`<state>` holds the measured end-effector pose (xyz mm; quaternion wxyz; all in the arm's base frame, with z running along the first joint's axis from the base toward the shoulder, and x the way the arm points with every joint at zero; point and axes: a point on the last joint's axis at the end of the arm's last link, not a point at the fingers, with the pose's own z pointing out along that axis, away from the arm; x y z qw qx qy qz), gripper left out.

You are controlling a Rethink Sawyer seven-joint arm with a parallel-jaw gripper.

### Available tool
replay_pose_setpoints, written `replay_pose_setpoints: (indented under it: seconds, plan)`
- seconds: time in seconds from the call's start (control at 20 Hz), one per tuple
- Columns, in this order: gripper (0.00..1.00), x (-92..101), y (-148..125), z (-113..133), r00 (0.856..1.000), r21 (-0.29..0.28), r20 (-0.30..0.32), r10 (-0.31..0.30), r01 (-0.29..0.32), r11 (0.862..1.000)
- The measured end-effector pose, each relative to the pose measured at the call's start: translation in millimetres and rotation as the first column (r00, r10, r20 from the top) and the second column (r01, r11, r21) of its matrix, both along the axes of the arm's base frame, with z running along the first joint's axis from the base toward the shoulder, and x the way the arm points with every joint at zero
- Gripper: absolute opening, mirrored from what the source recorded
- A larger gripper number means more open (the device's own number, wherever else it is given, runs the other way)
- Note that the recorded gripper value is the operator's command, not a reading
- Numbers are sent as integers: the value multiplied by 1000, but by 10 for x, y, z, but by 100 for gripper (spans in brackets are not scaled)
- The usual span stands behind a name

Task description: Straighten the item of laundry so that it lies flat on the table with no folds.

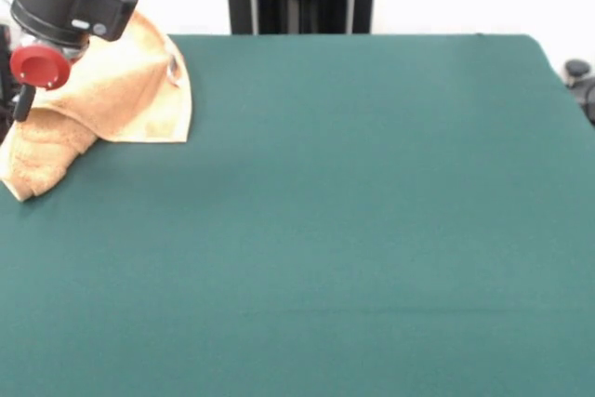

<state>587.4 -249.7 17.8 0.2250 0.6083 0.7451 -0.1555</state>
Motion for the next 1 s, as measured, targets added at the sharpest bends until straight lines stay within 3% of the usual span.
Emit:
replay_pose_setpoints:
  seconds: [0.65, 1.0]
  plan:
    - [0, -2, -58, -215, 998, 104, 29, -57, 54, 993]
    - [0, 21, -12, -241, 998, 117, 32, -56, 52, 992]
